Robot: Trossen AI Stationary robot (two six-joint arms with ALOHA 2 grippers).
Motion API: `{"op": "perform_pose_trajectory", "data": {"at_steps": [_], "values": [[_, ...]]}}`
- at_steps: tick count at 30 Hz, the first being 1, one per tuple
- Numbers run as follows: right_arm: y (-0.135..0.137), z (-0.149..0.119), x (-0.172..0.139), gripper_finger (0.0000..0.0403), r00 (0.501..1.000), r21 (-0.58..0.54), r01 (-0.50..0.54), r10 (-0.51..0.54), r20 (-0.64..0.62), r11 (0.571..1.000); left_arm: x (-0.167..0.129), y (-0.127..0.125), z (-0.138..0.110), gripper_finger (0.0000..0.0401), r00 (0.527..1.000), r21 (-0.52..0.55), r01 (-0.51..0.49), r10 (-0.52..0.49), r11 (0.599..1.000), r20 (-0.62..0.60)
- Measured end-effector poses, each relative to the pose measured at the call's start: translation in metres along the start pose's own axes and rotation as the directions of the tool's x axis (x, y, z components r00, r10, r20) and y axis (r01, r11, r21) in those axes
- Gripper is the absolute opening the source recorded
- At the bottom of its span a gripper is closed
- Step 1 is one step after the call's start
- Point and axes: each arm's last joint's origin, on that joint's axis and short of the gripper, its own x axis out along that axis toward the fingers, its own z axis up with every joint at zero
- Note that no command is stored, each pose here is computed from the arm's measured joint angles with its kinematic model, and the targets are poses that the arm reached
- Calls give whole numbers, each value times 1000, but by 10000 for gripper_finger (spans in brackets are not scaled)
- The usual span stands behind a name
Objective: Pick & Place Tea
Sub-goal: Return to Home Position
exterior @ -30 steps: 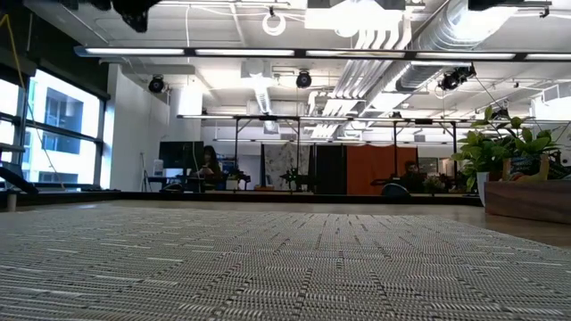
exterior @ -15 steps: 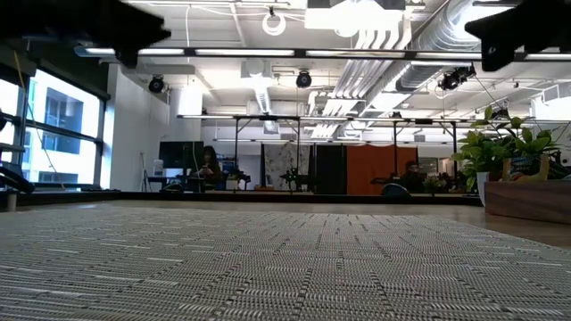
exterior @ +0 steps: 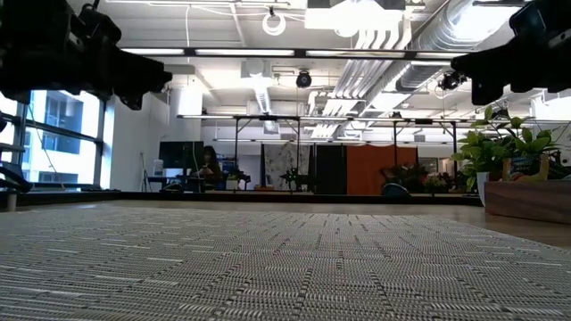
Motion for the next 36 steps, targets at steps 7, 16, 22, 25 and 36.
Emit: {"op": "perform_pose_trajectory", "data": {"at_steps": [7, 16, 22, 25, 36], "values": [[-2, -2, 0, 4, 996, -7, 82, -82, -17, 997, -1, 1, -7, 142, 999, -17, 1, -1, 1000, -36], [-4, -3, 0, 3, 991, -48, 129, -130, -30, 991, -14, -7, 2, 142, 993, -91, 119, -120, 989, -3], [-4, -3, 0, 4, 990, -97, 128, -132, -41, 987, -28, -9, 6, 142, 997, -48, 63, -60, 997, 51], [-4, -3, 0, 9, 990, -101, 130, -134, -34, 986, -29, -10, 8, 142, 995, -12, 76, -75, 997, 66], [-4, -3, 0, 9, 991, -30, 126, -127, -31, 992, -27, -8, -9, 142, 991, -97, 40, -51, 994, -121]]}}
